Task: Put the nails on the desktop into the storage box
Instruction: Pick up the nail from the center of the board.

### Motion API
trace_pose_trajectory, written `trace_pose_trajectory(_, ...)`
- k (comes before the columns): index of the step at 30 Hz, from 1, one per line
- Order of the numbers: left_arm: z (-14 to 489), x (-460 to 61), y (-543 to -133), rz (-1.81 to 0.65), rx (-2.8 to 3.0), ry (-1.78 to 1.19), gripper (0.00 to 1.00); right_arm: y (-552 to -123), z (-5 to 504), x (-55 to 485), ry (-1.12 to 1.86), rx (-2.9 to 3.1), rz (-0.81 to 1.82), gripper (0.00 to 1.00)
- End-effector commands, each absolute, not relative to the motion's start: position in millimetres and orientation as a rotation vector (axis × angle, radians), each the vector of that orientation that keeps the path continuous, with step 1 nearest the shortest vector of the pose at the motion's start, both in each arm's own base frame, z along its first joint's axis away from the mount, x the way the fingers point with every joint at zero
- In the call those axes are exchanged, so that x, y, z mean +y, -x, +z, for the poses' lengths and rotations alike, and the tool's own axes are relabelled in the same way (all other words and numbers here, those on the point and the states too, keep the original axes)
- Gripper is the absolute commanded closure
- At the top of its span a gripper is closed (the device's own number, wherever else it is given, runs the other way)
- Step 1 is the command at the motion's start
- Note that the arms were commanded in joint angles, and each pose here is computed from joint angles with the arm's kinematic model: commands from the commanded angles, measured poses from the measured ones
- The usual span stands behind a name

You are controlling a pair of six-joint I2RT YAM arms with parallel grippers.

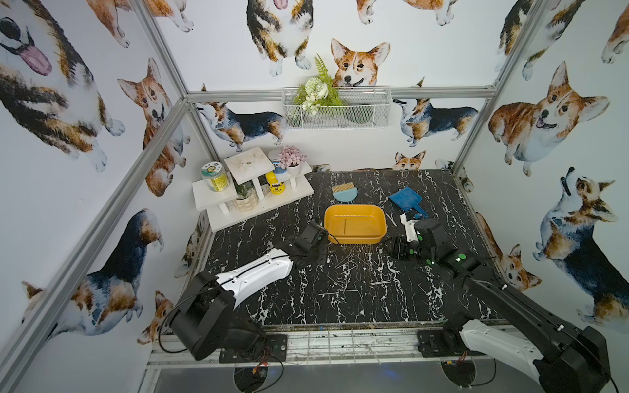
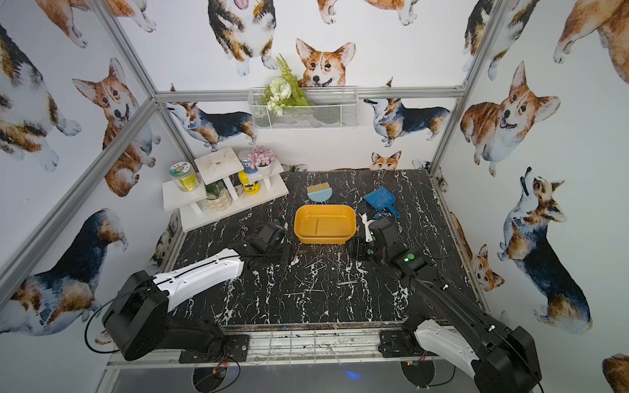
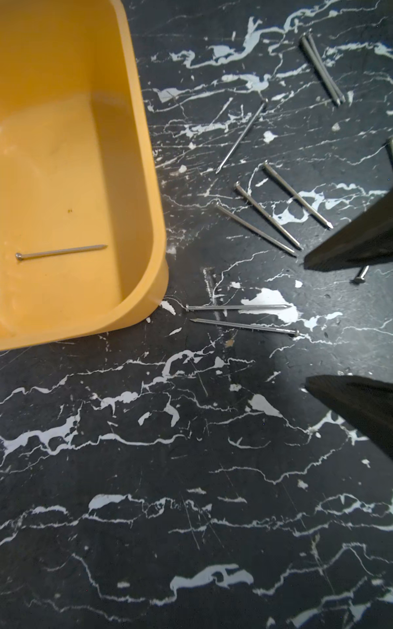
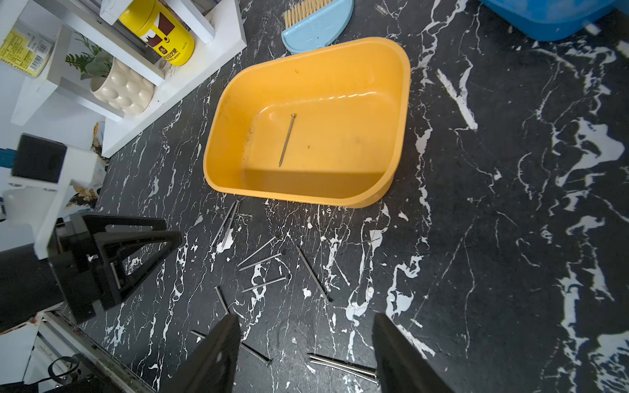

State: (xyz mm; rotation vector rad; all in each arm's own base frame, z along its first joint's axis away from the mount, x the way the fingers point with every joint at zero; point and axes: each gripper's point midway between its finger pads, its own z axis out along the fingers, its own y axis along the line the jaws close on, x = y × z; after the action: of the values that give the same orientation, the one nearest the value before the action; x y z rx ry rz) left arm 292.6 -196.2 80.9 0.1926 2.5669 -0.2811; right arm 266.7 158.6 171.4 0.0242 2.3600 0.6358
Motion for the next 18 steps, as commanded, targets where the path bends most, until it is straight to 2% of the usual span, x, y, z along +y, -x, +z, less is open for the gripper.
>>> trace_pose_trajectory(1, 77, -200, -298, -0.296, 2.555, -0.209, 0.52, -263, 168, 158, -0.04, 2.377, 0.646, 0.36)
trace_pose_trajectory(3, 70, -196, -299, -0.273, 2.575, -0.202, 0.61, -263, 166, 159, -0.038, 2.38, 0.652, 0.36)
trace_pose_trajectory(9, 54, -194, -299, -0.244, 2.637, -0.2, 0.67, -263, 160, 161, -0.031, 2.399, 0.655, 0.42)
trace_pose_trajectory(18, 41, -202, -305, -0.221, 2.695, -0.231, 0.68, -264, 157, 163, -0.037, 2.403, 0.662, 0.43)
